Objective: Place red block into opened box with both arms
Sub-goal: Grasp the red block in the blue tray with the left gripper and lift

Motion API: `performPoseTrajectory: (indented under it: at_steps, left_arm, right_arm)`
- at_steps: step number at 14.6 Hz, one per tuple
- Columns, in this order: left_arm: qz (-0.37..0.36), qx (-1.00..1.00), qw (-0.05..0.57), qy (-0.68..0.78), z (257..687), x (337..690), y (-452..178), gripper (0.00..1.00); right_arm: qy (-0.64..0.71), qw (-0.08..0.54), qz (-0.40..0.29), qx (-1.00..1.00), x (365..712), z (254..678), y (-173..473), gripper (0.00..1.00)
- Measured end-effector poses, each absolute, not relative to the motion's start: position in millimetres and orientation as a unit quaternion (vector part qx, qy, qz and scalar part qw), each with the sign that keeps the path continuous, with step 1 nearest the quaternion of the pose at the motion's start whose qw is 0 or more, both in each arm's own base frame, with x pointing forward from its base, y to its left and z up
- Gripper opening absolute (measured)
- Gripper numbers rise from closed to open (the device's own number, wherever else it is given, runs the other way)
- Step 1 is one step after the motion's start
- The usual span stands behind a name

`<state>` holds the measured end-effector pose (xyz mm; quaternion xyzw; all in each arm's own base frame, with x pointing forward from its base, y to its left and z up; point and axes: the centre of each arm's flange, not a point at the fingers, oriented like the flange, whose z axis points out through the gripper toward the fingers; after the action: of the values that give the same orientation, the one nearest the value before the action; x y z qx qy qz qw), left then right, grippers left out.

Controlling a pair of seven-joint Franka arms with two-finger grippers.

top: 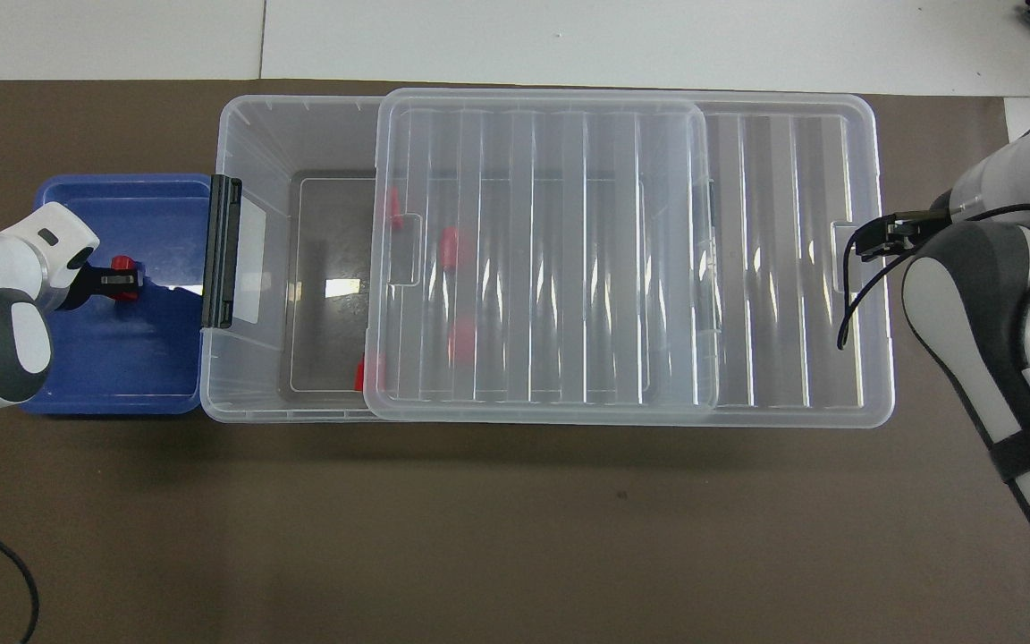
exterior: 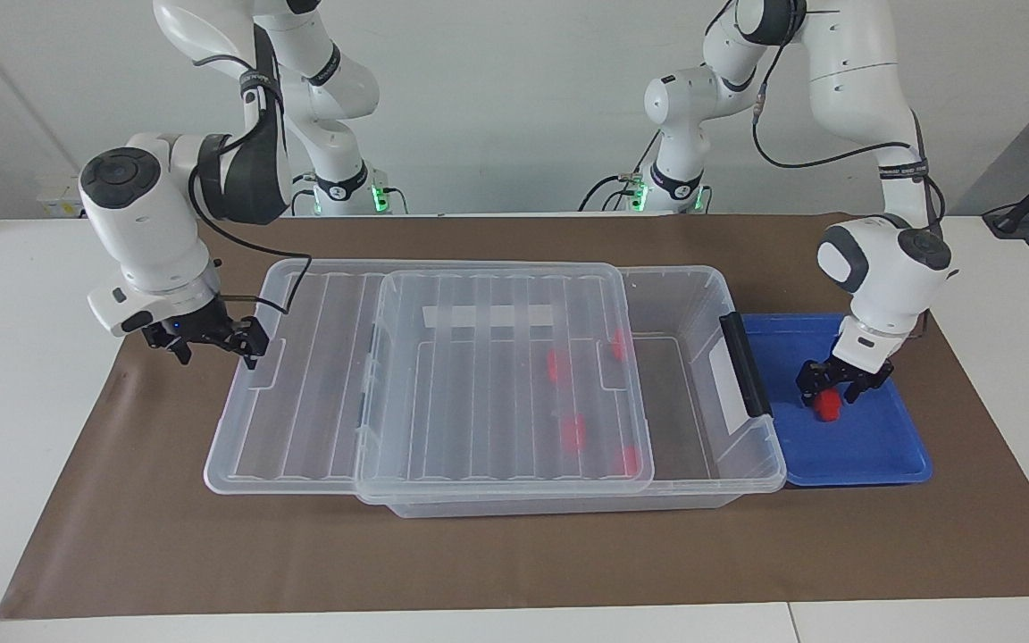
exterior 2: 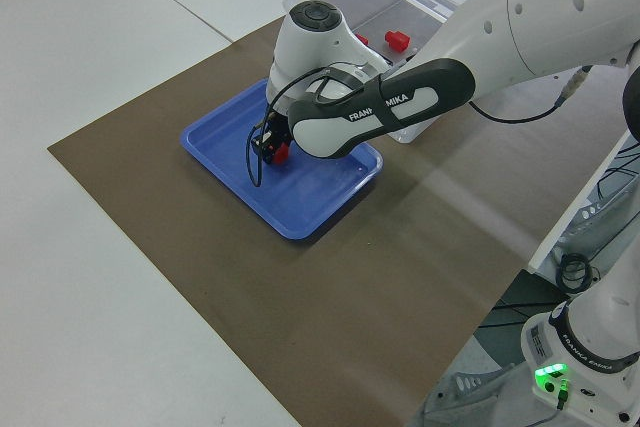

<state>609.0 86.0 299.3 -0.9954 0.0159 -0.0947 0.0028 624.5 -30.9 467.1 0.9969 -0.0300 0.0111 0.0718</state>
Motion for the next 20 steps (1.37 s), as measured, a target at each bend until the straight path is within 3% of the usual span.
performPoseTrajectory:
  at_steps: [5,9,13,17,20]
  left_arm:
    - [-0.071,-0.997,-0.002,0.011,311.2,613.7,83.6,0.34]
    - [-0.027,-1.0,-0.011,-0.008,388.6,626.9,64.3,0.34]
    - [0.013,-0.999,-0.014,-0.029,469.0,615.5,35.2,0.34]
    - [0.016,-0.993,-0.043,-0.108,520.8,613.2,-40.0,0.34]
    - [0.004,-0.982,-0.054,-0.181,531.3,610.2,-109.1,0.34]
  right_arm:
    - [-0.036,0.074,0.006,0.997,622.6,468.2,-39.2,1.0]
    - [-0.042,0.075,0.004,0.996,620.3,471.1,-46.9,1.0]
    - [-0.047,0.076,0.003,0.996,616.6,477.8,-52.9,1.0]
    - [-0.048,0.077,0.003,0.996,615.3,479.8,-59.7,1.0]
    - [-0.047,0.077,0.003,0.996,615.3,479.8,-59.6,1.0]
